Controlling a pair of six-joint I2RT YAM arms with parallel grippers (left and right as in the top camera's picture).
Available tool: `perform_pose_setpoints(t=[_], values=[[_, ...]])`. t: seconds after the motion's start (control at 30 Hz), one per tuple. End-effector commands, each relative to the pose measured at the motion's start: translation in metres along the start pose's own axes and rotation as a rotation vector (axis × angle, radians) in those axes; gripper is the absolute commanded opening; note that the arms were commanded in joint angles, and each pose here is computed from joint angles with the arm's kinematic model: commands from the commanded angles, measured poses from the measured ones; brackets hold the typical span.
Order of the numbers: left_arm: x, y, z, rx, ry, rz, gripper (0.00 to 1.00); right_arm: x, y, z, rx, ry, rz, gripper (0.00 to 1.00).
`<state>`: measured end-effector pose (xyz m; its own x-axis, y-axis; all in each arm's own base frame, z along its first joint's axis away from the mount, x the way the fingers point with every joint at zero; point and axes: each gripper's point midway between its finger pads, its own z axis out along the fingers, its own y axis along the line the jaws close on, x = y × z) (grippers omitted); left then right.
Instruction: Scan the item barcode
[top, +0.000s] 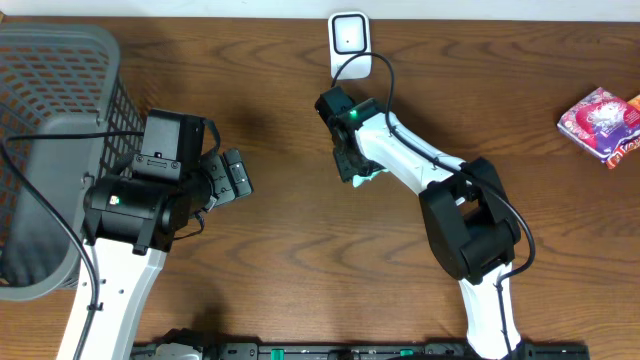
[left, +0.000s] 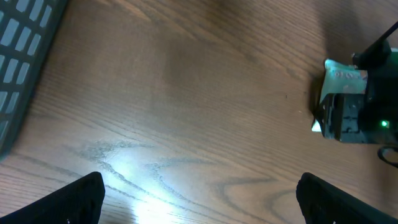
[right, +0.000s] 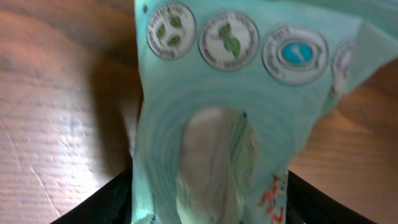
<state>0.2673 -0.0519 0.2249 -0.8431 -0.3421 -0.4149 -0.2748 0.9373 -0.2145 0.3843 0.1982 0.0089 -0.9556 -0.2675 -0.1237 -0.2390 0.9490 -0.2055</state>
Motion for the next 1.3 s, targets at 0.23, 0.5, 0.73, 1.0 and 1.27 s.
perform_pose_setpoints(t=[0.23,0.5,0.73,1.0,1.27], values=[[0.001,0.004,0.002,-0.015,0.003,0.003,0.98,-0.047,-0.003,-0.097,-0.073,-0.195,0.035,0.73],[0.001,0.004,0.002,-0.015,0.003,0.003,0.98,-0.038,0.021,-0.069,-0.145,-0.12,0.009,0.62],[0.001,0.004,0.002,-0.015,0.003,0.003,0.98,-0.025,0.02,-0.034,-0.095,-0.029,-0.006,0.61],[0.001,0.004,0.002,-0.015,0.003,0.003,0.98,-0.008,0.015,-0.007,-0.061,0.07,-0.012,0.63],[0.001,0.004,0.002,-0.015,0.003,0.003,0.98,0.004,0.007,0.013,-0.014,0.135,-0.02,0.67]])
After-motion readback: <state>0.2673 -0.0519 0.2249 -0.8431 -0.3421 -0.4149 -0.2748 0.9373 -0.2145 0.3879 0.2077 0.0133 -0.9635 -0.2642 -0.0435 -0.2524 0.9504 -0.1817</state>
